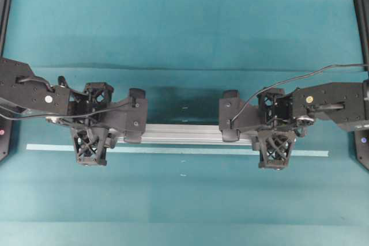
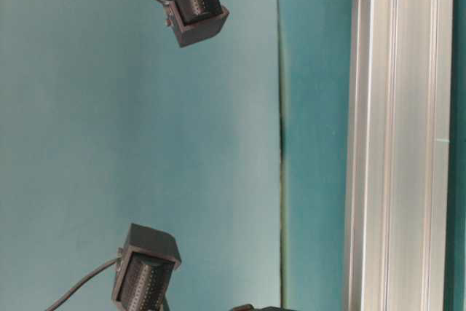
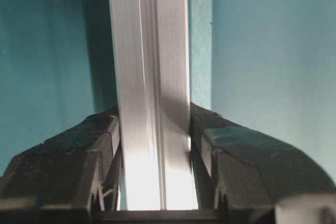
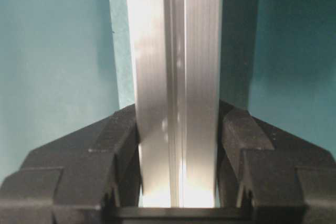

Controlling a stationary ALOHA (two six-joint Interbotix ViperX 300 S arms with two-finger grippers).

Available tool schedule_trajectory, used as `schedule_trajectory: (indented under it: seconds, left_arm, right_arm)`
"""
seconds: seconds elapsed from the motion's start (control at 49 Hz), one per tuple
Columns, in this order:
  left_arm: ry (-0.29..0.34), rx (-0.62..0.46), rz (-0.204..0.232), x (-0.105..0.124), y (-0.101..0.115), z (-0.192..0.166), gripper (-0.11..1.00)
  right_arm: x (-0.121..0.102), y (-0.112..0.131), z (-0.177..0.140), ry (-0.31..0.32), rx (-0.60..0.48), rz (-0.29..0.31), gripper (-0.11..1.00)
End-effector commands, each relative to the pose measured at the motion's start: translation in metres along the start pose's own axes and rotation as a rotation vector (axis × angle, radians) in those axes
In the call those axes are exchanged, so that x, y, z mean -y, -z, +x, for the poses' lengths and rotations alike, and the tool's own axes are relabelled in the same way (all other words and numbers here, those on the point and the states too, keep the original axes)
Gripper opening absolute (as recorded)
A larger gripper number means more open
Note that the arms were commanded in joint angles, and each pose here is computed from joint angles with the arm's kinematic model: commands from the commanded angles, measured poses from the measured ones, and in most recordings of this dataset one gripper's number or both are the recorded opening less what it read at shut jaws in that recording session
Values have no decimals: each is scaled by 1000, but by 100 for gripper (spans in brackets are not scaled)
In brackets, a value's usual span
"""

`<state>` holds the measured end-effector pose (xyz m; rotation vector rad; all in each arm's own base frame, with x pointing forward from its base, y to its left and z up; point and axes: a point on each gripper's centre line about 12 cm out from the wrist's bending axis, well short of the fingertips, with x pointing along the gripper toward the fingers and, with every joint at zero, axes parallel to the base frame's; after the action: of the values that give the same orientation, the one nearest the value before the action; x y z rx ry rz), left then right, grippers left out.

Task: Lift the metal rail with both hands.
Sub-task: 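Set the rail down parallel to the strip and open both grippers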

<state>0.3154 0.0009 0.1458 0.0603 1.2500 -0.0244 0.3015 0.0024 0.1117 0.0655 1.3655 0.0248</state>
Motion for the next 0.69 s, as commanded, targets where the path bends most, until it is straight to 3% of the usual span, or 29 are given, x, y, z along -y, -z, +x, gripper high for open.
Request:
schedule_trajectory:
  seconds: [0.0,0.674]
  left_arm:
    - [0,14,4,1,-3,-3,30]
    - [11,21,28,11,-3,9,30]
  right_arm:
    - [-3,-2,0,-3,6,-11,38]
    - [-6,-4,1,-3,22,-14,38]
